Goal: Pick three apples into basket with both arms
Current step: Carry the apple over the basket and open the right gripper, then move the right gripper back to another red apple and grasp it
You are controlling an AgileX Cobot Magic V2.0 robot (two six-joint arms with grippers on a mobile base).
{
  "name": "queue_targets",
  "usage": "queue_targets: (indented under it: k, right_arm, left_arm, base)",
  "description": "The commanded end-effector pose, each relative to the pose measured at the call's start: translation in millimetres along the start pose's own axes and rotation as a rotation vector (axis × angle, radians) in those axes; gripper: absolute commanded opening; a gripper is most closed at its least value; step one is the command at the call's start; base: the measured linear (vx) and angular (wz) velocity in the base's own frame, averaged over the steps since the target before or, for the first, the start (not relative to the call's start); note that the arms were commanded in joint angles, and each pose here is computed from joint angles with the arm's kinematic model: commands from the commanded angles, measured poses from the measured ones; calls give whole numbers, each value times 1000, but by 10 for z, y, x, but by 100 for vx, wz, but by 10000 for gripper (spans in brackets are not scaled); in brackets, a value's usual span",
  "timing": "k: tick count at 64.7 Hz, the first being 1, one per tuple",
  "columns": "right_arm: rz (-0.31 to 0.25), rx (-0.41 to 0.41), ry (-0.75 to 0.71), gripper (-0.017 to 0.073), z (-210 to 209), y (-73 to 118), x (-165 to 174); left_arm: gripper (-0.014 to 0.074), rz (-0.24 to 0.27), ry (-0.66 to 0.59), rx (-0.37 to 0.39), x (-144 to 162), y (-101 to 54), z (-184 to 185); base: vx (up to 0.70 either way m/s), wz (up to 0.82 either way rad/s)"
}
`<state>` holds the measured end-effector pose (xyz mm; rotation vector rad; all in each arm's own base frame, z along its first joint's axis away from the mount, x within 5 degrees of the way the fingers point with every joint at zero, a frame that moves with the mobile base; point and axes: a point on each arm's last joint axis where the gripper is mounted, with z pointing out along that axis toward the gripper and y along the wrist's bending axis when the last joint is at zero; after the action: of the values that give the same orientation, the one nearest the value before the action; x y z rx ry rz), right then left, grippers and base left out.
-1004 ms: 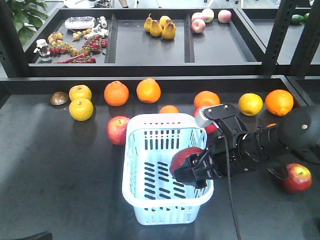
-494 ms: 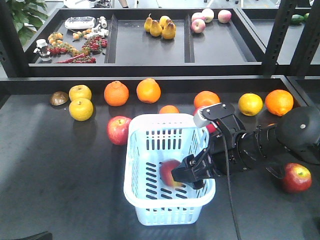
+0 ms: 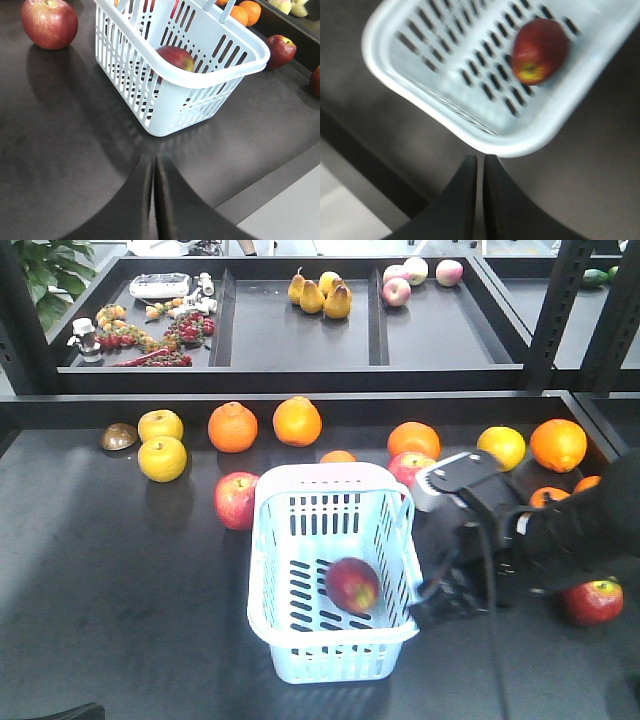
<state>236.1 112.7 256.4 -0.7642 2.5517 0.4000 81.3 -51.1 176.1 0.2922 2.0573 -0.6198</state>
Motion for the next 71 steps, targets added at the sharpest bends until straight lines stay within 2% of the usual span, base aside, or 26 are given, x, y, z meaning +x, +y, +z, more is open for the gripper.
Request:
queue_targets:
  k: [1,6,7,10,16,22,29,33,42,51,61,65,71]
  right_arm:
    - [17,177,-40,-8,-250,-110,-24]
    - [34,296,-35,-8,-323,-200,0]
    - [12,328,-31,-8,-337,-225,4]
    - [29,392,-33,-8,-366,-278,9]
    - [38,478,-35,-6,-400,-366,12]
    - [108,517,-58,-4,-453,-523,34]
    - [241,567,-113,0,-584,-862,119]
    - [324,577,-135,9,-660,-1031,192]
    - [436,562,-133,71,-743,-1342,313]
    - [464,545,-81,221,-715,-1553,331]
    - [445,565,-43,513,-595,-1786,199]
    - [447,568,-24,600,-546,-1879,147]
    - [485,567,16,692,-453,-2039,61]
  left_arm:
    - [-7,-19,-34,-1,-94,-11,-7]
    - [-7,-19,-34,-1,-94,-11,-7]
    - [-7,-19,-34,-1,-94,-11,-7]
    - [-7,-19,-34,-1,-94,-11,-7]
    - [-7,-19,-34,-1,-94,-11,-7]
    - [-7,-19,-34,-1,-94,-11,-7]
    - [-7,-19,-34,-1,-94,-11,-7]
    - [-7,-19,-34,-1,-94,-11,-7]
    - [-7,-19,-34,-1,-94,-11,-7]
    - [-7,-19,-34,-1,-94,-11,-7]
    - [-7,-19,-34,-1,-94,-11,-7]
    - [-7,-19,-34,-1,-94,-11,-7]
    - [-7,-19,-34,-1,-94,-11,-7]
  base:
    - [0,0]
    - [0,0]
    - [0,0]
    - [0,0]
    - [0,0]
    - [0,0]
    - [0,0]
    - [0,0]
    - [0,0]
    - [0,0]
    - [0,0]
    - [0,0]
    - [0,0]
